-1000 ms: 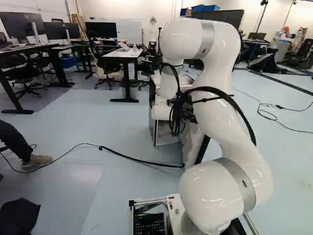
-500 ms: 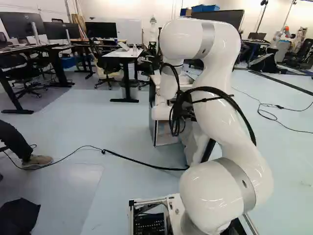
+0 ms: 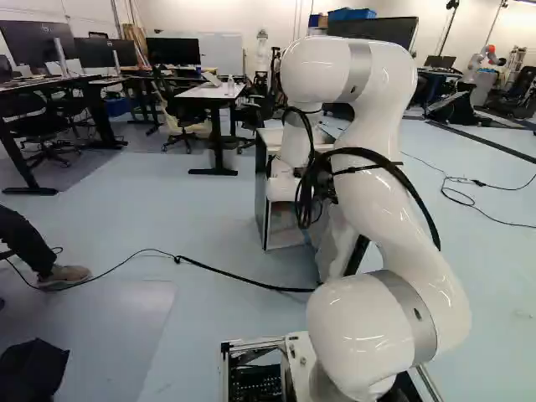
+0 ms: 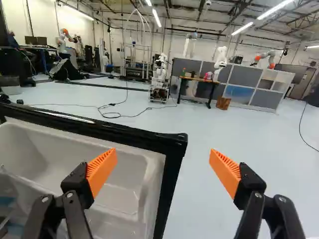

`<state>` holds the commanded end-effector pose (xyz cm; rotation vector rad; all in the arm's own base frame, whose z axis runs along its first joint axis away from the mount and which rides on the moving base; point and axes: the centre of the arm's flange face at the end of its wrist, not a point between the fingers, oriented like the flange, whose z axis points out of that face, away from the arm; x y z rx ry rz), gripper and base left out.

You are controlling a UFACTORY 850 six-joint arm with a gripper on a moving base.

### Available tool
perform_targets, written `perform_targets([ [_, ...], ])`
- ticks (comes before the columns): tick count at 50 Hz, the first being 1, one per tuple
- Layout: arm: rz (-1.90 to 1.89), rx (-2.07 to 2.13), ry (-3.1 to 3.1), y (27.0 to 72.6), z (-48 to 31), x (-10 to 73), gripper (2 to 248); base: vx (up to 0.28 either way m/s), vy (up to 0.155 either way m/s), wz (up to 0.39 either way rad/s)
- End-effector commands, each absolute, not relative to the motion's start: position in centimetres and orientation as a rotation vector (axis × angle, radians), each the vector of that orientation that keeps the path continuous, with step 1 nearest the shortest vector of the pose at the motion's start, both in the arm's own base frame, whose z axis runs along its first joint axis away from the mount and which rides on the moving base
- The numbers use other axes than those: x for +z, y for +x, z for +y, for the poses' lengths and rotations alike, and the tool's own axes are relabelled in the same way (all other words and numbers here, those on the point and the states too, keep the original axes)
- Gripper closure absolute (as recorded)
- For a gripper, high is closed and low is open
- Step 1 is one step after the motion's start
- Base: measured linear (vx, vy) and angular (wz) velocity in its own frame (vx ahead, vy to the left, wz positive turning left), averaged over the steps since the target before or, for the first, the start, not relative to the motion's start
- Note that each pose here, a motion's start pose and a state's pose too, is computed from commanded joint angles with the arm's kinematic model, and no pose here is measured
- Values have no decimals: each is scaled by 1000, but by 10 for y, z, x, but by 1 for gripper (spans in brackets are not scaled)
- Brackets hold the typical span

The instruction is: Open the fridge door

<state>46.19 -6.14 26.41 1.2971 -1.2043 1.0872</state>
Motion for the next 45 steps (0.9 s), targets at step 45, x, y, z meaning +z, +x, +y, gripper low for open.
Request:
perform_targets([
  [45,-1438,956,1052,500,-164,267,3,0,0,0],
])
